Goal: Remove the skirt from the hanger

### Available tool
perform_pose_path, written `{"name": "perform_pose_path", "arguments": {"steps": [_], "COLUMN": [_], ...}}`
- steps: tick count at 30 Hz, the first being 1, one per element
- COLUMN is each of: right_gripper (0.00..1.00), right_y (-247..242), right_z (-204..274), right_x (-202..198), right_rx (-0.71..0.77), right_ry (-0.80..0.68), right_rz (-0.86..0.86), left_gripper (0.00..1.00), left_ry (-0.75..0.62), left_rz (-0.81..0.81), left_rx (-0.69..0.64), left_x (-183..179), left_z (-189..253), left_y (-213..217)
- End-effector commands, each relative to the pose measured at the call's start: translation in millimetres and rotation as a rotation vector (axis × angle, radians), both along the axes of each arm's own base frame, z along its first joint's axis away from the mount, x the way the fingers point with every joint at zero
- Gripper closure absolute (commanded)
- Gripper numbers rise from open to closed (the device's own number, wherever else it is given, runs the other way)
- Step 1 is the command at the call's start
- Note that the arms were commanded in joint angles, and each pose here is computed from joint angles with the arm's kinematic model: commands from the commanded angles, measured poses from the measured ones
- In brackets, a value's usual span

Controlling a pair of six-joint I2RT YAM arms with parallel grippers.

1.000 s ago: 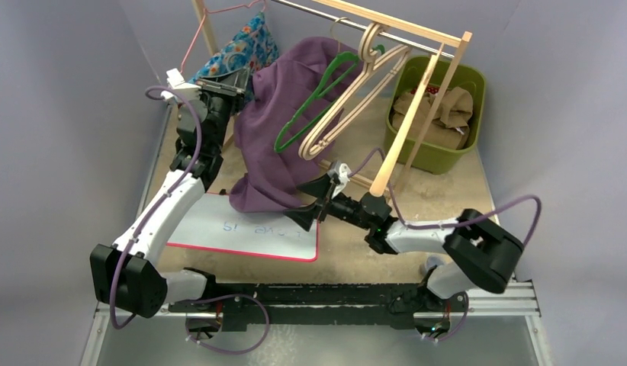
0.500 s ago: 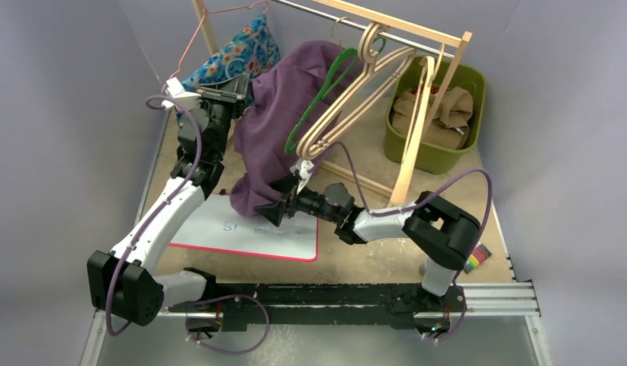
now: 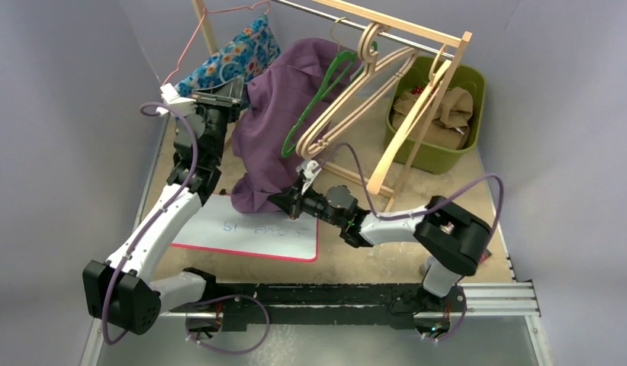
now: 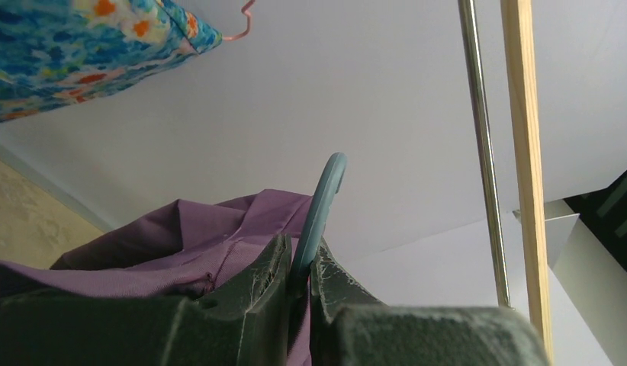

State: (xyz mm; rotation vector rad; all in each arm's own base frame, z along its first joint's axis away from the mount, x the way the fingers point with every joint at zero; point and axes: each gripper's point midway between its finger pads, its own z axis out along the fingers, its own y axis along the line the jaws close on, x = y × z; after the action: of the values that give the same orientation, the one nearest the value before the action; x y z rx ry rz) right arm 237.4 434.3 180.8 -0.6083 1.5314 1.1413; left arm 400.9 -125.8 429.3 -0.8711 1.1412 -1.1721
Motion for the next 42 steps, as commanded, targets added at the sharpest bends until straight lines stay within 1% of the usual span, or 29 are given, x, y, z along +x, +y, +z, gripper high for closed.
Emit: {"name": "perform_pose_path", "arguments": {"steps": [1, 5, 10, 18, 24, 28, 31, 33, 37, 39, 42], "right_gripper": [1.00, 1.00, 1.00, 1.00, 1.00, 1.00, 1.00, 1.00, 1.00, 1.00, 1.00], "right_y": [-29, -70, -119, -208, -260, -280, -280, -278, -282, -286, -293], "right_z": [31, 8, -16, -12, -10, -7, 0, 8, 23, 28, 32], "right_x": [4, 12, 21, 45, 34, 24, 23, 26, 37, 43, 51], "right_rx": [0.033, -0.061, -0.138, -0.098, -0.098, -0.078, -0.066, -0.068, -0.105, -0.115, -0.112], "right_ry": [-0.043, -0.017, 0.051, 0.168, 0.179, 0.198, 0.192, 0.190, 0.165, 0.154, 0.156], "right_rz": [-0.109, -0.265, -0.462, -0.703, -0.820, -0.863, -0.854, -0.857, -0.888, -0.897, -0.908], "left_gripper": [1.00, 1.00, 1.00, 1.00, 1.00, 1.00, 1.00, 1.00, 1.00, 1.00, 1.00], "left_ry": [-0.218, -0.207, -0.200, -0.174, -0.181, -0.193, -0.184, -0.151, -0.032, 0.004, 0.021], "left_rz": [0.072, 0.134, 0.186, 0.178, 0.158, 0.054, -0.123, -0.219, -0.324, -0.367, -0.423], "left_rx": [-0.055, 0.023, 0.058, 0.115, 0.117, 0.093, 0.124, 0.165, 0.310, 0.377, 0.442], "left_x": [-38, -44, -48, -41, -40, -41, -40, -40, -44, -52, -69], "left_z": [74, 78, 77, 71, 77, 80, 74, 60, 15, -3, -16], "left_y": [24, 34, 43, 38, 34, 15, -18, -37, -54, -59, -62]}}
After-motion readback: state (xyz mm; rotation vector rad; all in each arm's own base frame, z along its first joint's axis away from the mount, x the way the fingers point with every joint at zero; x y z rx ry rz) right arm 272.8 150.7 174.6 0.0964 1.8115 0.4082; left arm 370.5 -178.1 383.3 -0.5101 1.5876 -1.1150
